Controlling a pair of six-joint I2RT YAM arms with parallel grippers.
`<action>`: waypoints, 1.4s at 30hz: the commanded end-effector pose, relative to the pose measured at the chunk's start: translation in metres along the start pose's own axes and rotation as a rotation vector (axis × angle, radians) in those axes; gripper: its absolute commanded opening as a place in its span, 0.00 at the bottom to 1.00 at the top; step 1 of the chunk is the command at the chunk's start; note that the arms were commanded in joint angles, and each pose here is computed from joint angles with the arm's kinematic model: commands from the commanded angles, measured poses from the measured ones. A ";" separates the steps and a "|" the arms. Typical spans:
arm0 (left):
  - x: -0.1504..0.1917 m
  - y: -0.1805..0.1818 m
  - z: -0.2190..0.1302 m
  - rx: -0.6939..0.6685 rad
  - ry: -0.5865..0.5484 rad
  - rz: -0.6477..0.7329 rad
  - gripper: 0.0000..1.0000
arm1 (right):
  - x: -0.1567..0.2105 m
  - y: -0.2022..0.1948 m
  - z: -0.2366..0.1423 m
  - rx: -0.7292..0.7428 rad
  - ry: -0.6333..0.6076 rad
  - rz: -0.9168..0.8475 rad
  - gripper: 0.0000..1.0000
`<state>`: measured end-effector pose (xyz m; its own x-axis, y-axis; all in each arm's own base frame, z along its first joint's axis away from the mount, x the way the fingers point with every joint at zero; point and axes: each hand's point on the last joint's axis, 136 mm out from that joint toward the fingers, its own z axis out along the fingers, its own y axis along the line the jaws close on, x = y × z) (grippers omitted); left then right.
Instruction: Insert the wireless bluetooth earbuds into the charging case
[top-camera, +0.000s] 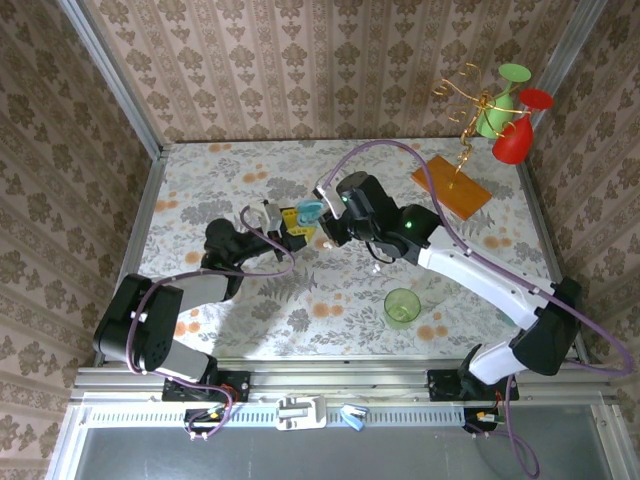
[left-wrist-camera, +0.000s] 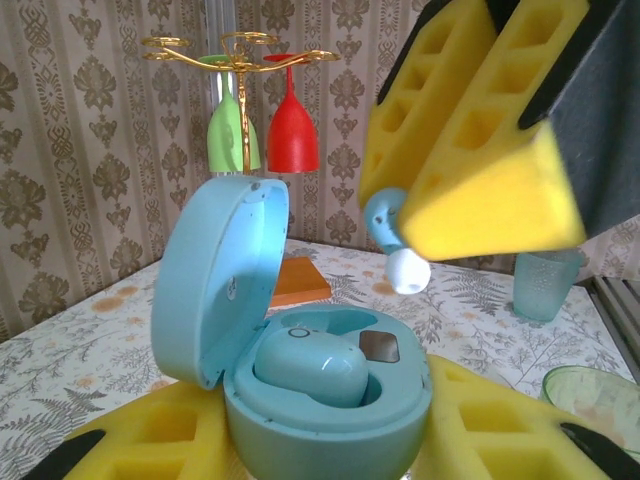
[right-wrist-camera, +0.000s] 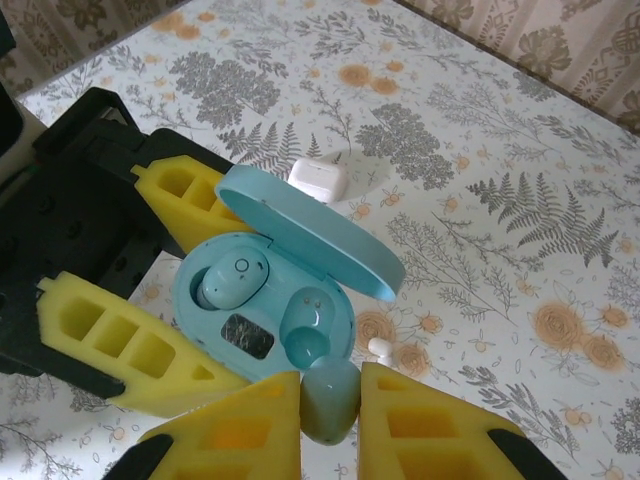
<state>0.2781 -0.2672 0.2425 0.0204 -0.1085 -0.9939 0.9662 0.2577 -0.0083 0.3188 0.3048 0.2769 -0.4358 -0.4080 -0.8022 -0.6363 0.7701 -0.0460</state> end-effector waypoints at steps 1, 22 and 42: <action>-0.015 -0.009 0.002 0.045 -0.031 0.025 0.26 | -0.008 0.002 0.000 0.003 0.001 -0.047 0.16; -0.019 -0.012 0.001 0.063 -0.036 0.037 0.26 | 0.015 0.001 0.014 0.023 0.111 -0.128 0.16; -0.016 -0.013 0.001 0.072 -0.035 0.026 0.26 | 0.015 0.004 0.013 0.020 0.108 -0.159 0.17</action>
<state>0.2721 -0.2690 0.2390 -0.0139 -0.1013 -0.9948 0.9750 0.2191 -0.0359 0.3261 0.3098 0.2589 -0.4097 -0.5303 -0.7423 -0.6619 0.7327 -0.1581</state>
